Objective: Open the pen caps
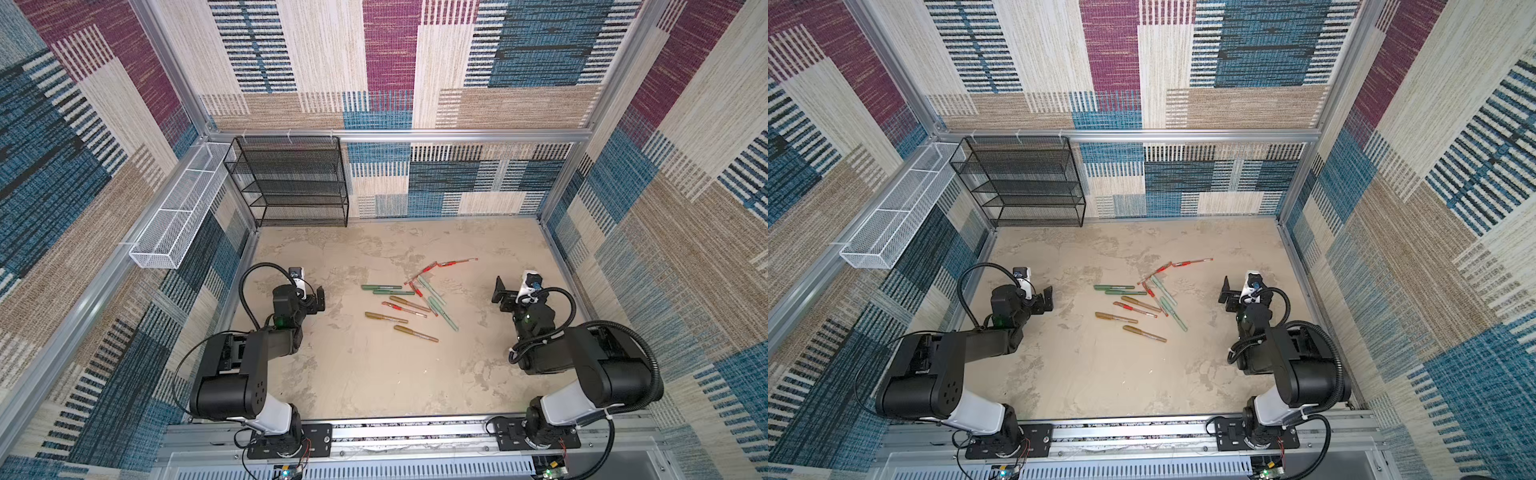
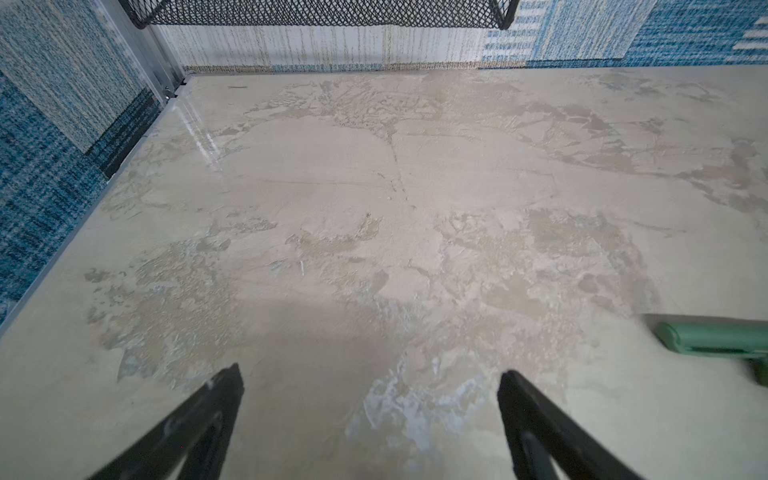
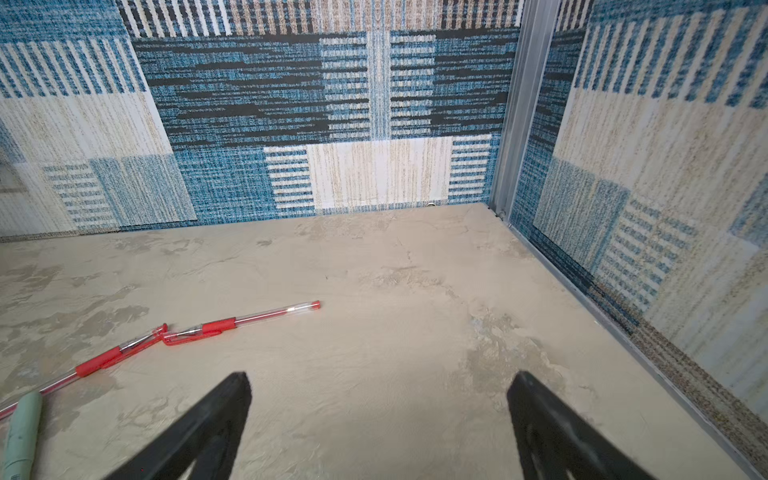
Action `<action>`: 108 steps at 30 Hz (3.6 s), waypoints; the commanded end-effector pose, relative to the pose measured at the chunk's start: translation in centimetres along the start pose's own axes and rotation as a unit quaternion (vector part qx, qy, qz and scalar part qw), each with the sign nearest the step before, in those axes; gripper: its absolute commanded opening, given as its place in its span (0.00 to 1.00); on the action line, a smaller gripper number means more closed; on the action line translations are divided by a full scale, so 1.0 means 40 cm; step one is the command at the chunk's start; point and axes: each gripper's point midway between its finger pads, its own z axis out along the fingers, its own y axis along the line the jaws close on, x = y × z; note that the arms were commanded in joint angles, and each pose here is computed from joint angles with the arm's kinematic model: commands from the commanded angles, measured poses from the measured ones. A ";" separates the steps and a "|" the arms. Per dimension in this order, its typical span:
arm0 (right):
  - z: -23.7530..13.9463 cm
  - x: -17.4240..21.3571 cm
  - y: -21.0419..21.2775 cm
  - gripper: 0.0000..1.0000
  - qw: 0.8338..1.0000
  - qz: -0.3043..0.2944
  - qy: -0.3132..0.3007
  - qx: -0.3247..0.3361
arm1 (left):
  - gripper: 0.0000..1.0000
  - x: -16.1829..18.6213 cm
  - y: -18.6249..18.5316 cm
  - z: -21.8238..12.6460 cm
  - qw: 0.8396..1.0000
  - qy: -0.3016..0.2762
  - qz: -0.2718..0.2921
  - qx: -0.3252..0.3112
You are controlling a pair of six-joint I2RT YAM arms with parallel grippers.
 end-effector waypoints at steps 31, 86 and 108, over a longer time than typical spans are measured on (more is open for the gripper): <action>0.006 -0.054 0.005 1.00 1.000 0.004 -0.013 -0.003 | 0.99 -0.065 -0.023 -0.028 1.000 0.001 0.010 0.020; 0.204 0.285 0.298 0.80 0.839 0.141 0.500 -0.162 | 0.99 -0.265 -0.139 -0.299 0.979 0.076 -0.008 0.187; 0.198 0.266 0.290 0.43 0.833 -0.059 0.538 -0.112 | 0.99 -0.277 -0.153 -0.313 0.977 0.068 -0.010 0.201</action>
